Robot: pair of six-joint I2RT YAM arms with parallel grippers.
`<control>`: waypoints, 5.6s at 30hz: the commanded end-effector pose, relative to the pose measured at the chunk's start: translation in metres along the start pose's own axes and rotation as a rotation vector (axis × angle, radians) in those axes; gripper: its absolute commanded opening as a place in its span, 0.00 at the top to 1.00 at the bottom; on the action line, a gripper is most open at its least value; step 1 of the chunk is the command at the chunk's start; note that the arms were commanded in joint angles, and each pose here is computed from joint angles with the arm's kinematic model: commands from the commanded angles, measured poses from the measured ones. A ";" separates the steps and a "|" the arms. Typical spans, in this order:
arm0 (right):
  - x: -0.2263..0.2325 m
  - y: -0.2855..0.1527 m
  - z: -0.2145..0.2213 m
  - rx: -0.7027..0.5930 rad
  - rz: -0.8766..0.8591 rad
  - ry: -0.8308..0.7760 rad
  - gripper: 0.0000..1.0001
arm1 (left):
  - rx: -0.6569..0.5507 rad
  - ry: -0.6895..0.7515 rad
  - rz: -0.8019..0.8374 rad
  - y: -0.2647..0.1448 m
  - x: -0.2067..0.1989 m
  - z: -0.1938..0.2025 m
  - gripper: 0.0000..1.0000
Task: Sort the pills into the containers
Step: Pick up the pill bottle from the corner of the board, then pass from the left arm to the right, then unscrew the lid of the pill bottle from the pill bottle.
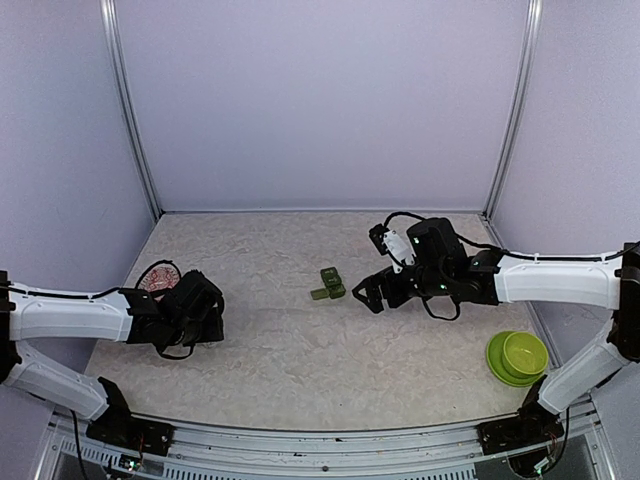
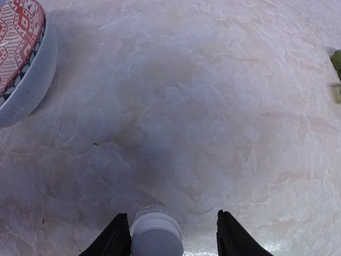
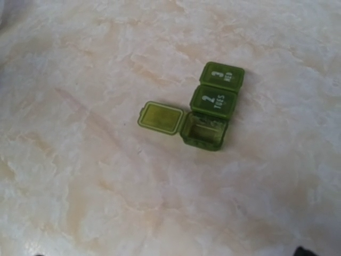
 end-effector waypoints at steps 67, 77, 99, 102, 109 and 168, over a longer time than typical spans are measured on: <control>0.126 -0.059 -0.014 -0.457 -1.084 -0.143 0.09 | -0.318 0.471 1.457 -0.207 -0.139 0.013 0.80; 0.156 -0.064 -0.020 -0.415 -1.205 -0.144 0.17 | -0.373 0.501 1.451 -0.212 -0.144 0.017 0.80; 0.161 -0.061 -0.026 -0.436 -1.175 -0.147 0.36 | -0.368 0.488 1.458 -0.210 -0.138 0.022 0.80; 0.161 -0.060 -0.028 -0.436 -1.164 -0.143 0.36 | -0.360 0.488 1.458 -0.209 -0.138 0.024 0.80; 0.162 -0.060 -0.032 -0.445 -1.165 -0.143 0.40 | -0.363 0.484 1.448 -0.207 -0.136 0.024 0.80; 0.172 -0.072 -0.030 -0.277 -1.362 -0.117 0.86 | -0.612 1.027 1.467 -0.225 -0.122 0.031 0.31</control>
Point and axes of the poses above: each gripper's point midway between its finger pads, its own y axis out along the fingers, its own x axis along the line the jaws close on, z = x × y, the point moved 8 cm from there along -y, back along the fingers, and after that the axes turned 8 degrees about -y, right-handed, at the moved point
